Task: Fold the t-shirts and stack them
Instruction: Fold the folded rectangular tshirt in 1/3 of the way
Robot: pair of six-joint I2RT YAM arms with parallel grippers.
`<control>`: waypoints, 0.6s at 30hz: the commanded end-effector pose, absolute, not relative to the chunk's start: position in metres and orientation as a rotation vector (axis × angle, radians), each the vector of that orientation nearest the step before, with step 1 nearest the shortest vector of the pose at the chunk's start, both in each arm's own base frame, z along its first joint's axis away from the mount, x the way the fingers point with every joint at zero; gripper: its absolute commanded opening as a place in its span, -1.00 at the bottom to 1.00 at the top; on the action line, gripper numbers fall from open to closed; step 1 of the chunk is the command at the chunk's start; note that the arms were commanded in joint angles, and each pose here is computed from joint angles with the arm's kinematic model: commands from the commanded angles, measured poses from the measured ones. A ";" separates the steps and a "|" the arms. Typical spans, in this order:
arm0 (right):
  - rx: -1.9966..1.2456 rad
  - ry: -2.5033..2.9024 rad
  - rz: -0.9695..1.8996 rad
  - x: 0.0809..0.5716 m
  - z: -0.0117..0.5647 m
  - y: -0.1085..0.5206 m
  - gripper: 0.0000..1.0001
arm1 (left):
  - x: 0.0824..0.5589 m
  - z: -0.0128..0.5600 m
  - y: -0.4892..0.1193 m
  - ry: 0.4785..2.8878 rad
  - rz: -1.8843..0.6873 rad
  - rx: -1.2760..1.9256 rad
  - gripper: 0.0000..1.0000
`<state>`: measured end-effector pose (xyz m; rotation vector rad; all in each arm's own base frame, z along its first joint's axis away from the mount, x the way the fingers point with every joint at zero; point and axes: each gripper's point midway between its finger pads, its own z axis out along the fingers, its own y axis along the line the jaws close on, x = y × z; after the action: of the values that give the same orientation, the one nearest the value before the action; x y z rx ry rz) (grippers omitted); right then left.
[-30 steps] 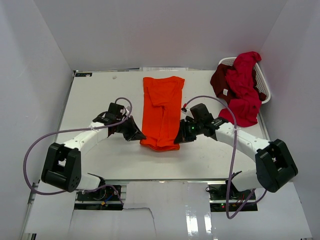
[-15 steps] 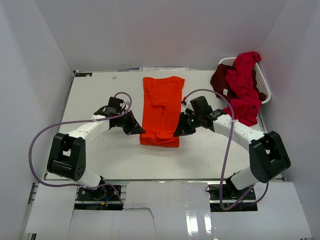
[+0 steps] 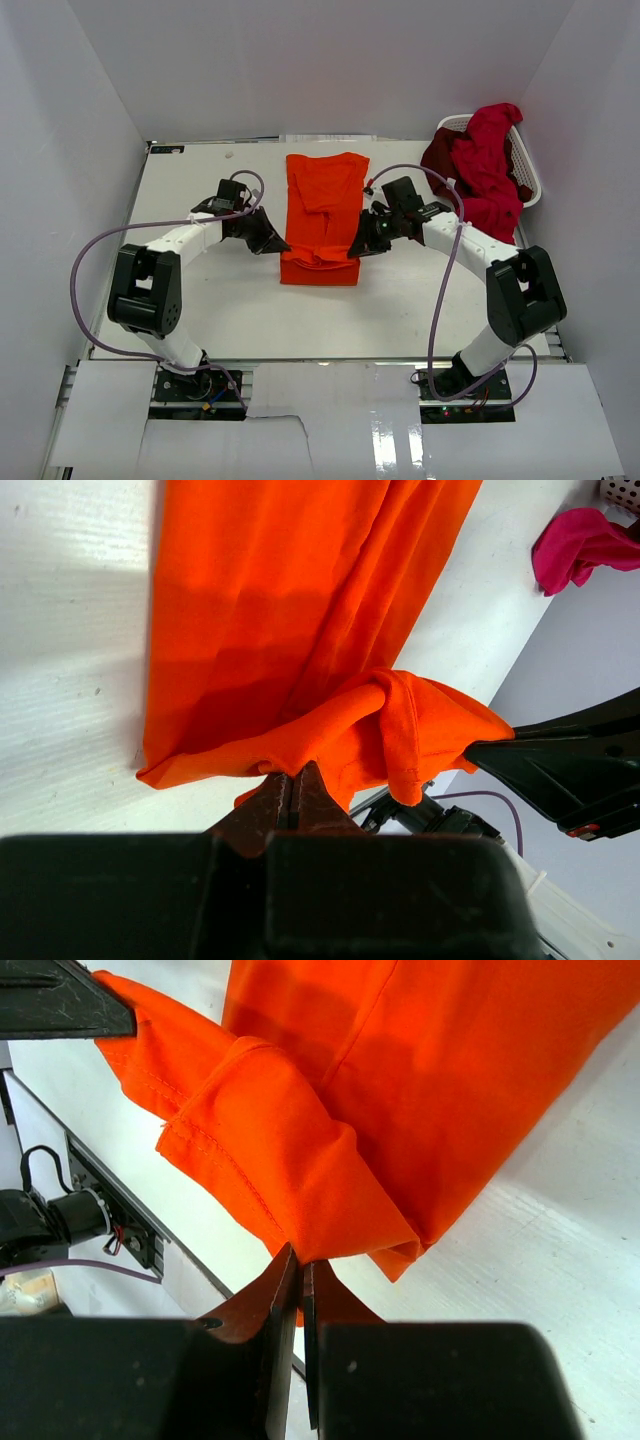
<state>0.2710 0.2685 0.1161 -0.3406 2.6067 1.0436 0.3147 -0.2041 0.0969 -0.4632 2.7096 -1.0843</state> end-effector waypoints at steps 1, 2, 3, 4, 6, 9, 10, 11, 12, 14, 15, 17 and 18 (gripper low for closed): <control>-0.373 2.568 1.063 0.284 0.131 0.270 -0.85 | 0.329 0.116 -0.207 2.658 -1.116 -0.409 -1.00; -0.375 2.567 1.063 0.285 0.131 0.270 -0.85 | 0.331 0.116 -0.207 2.658 -1.113 -0.407 -1.00; -0.373 2.570 1.063 0.286 0.131 0.269 -0.85 | 0.334 0.119 -0.208 2.651 -1.115 -0.401 -1.00; -0.376 2.564 1.064 0.288 0.133 0.270 -0.85 | 0.336 0.119 -0.208 2.653 -1.111 -0.401 -1.00; -0.374 2.568 1.059 0.290 0.131 0.269 -0.85 | 0.340 0.121 -0.208 2.650 -1.111 -0.399 -1.00; -0.374 2.568 1.062 0.294 0.132 0.269 -0.84 | 0.343 0.122 -0.208 2.650 -1.106 -0.397 -1.00; -0.373 2.568 1.061 0.295 0.132 0.269 -0.85 | 0.345 0.123 -0.209 2.648 -1.109 -0.395 -1.00; -0.374 2.562 1.059 0.297 0.134 0.269 -0.84 | 0.346 0.124 -0.208 2.645 -1.104 -0.395 -1.00; -0.374 2.563 1.058 0.299 0.133 0.269 -0.85 | 0.347 0.123 -0.208 2.648 -1.101 -0.395 -1.00; -0.371 2.560 1.058 0.302 0.135 0.268 -0.85 | 0.349 0.122 -0.208 2.647 -1.103 -0.397 -1.00; -0.372 2.557 1.059 0.303 0.136 0.268 -0.85 | 0.349 0.122 -0.208 2.648 -1.102 -0.396 -1.00; -0.371 2.557 1.057 0.305 0.136 0.268 -0.85 | 0.351 0.121 -0.209 2.650 -1.101 -0.396 -1.00; -0.370 2.557 1.058 0.305 0.136 0.268 -0.85 | 0.353 0.122 -0.208 2.646 -1.101 -0.392 -1.00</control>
<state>0.2974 0.2652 0.1234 -0.3406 2.5936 1.0368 0.3421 -0.2088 0.1070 -0.4314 2.6898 -1.0882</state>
